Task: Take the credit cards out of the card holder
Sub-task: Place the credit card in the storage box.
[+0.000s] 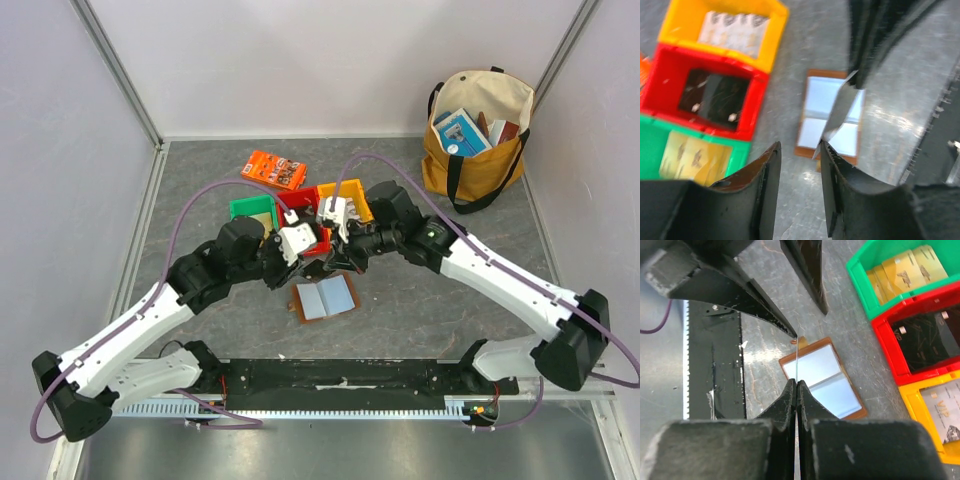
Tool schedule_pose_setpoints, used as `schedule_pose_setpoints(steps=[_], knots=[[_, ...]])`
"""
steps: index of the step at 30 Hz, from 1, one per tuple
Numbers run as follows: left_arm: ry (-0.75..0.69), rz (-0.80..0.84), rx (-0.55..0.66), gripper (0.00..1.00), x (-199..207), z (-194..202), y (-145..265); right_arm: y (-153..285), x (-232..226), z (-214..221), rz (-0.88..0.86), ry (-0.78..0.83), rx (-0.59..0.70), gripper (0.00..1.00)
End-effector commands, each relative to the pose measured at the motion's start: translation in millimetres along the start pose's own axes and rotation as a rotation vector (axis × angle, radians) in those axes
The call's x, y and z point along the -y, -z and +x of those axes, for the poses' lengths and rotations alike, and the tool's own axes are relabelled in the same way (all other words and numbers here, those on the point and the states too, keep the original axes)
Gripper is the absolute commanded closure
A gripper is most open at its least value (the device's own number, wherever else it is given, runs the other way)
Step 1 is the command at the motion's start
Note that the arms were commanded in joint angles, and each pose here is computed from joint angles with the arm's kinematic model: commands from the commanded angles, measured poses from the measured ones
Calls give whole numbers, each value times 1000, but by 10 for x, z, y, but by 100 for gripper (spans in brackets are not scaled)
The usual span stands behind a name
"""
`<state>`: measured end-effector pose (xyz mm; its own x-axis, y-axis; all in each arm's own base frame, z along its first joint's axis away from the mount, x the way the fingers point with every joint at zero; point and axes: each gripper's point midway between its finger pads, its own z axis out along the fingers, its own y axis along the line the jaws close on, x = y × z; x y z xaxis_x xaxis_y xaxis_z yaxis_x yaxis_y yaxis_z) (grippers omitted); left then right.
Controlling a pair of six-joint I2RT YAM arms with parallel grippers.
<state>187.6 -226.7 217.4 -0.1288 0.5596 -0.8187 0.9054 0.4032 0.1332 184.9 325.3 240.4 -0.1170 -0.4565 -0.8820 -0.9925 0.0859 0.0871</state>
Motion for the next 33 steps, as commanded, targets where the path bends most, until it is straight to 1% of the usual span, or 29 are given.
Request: schedule_pose_setpoints(steps=[1, 2, 4, 5, 7, 9, 11, 12, 13, 15, 16, 20, 24, 29, 33], knots=[[119, -401, 112, 52, -732, -131, 154, -93, 396, -68, 135, -83, -4, 100], [150, -465, 132, 49, -845, -125, 219, -97, 529, -55, 185, -117, -7, 100], [232, -644, 191, 41, -1136, -91, 445, -124, 832, -15, 307, -198, -10, 100], [272, -738, 227, 33, -1289, -69, 588, -127, 973, -3, 364, -245, -2, 100], [369, -902, 292, 30, -1511, 21, 863, -113, 1259, 28, 480, -336, 7, 100], [442, -1029, 324, 28, -1668, 144, 1101, -169, 1452, 56, 529, -402, 14, 100], [499, -1096, 353, 28, -1717, 209, 1245, -229, 1634, 79, 577, -461, 23, 100], [505, -1126, 356, 28, -1749, 241, 1308, -260, 1718, 90, 596, -485, 24, 100], [503, -1142, 364, 28, -1756, 253, 1356, -311, 1791, 109, 606, -505, 20, 100], [488, -1158, 383, 24, -1762, 258, 1411, -432, 1906, 151, 606, -546, 12, 100], [484, -1159, 394, 16, -1755, 265, 1419, -512, 1958, 160, 599, -561, 12, 100], [479, -1146, 425, 15, -1728, 256, 1416, -857, 2006, 203, 500, -627, 0, 100], [477, -1134, 421, 14, -1726, 251, 1389, -1097, 2049, 316, 455, -710, -14, 100], [473, -1121, 420, 14, -1716, 256, 1352, -1287, 2016, 448, 410, -791, -32, 100], [471, -1112, 424, 14, -1712, 245, 1343, -1313, 1992, 491, 401, -817, -42, 97]])
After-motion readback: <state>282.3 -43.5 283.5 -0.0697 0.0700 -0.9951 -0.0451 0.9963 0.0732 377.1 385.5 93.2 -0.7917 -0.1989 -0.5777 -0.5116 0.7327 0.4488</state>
